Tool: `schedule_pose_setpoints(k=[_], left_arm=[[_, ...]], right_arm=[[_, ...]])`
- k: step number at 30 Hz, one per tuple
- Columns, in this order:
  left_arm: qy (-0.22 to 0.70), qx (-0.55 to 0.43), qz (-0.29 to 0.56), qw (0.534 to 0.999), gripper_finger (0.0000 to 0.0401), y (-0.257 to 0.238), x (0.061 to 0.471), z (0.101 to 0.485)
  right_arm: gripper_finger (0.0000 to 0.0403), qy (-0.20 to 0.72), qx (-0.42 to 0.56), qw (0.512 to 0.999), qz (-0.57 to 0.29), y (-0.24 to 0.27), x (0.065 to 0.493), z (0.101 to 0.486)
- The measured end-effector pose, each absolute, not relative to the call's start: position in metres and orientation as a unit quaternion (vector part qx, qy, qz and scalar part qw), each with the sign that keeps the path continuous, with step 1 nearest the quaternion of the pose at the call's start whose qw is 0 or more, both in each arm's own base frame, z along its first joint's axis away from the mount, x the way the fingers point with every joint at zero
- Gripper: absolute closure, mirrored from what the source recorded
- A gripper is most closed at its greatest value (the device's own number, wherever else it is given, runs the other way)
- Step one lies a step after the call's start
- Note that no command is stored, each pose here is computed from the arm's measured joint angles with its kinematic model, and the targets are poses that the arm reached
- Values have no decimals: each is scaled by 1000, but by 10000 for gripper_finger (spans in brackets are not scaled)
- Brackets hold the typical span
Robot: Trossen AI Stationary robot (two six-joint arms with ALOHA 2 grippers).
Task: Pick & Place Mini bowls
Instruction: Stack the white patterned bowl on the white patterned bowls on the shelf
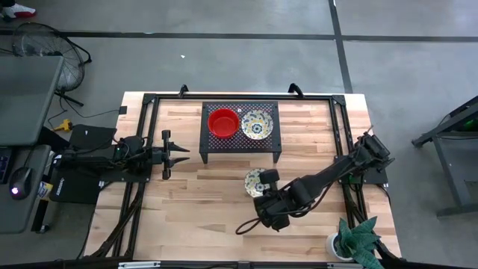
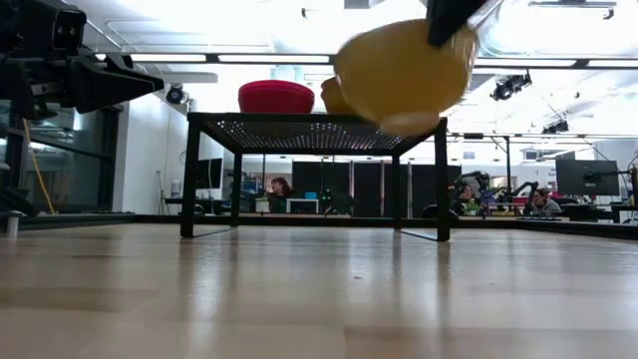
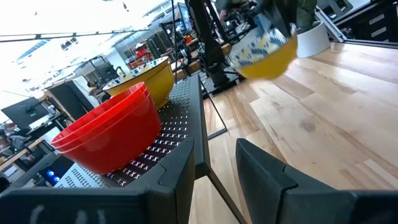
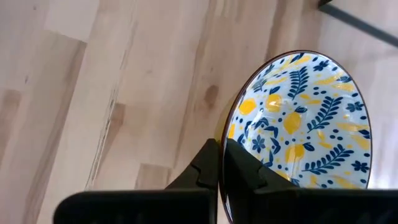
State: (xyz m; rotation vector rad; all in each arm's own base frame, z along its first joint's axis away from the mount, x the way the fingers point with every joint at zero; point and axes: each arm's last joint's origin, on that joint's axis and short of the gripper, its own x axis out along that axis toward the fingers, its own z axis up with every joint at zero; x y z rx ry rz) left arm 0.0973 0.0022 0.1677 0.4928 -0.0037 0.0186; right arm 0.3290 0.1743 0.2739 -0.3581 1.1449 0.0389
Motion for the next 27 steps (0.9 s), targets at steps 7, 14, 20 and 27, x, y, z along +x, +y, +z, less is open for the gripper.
schedule_pose_setpoints(k=[7, 14, 20, 27], left_arm=[[-2, 244, 9, 970, 288, 2, 97, 168], [-2, 244, 9, 970, 288, 2, 97, 168], [-2, 244, 9, 970, 288, 2, 97, 168], [-2, 244, 9, 970, 288, 2, 97, 168]], right_arm=[[402, 528, -189, 828, -9, 170, 326, 314], [403, 517, -196, 832, -31, 161, 324, 344], [403, 509, -205, 834, -55, 144, 325, 365], [403, 497, -231, 833, -72, 122, 330, 383]])
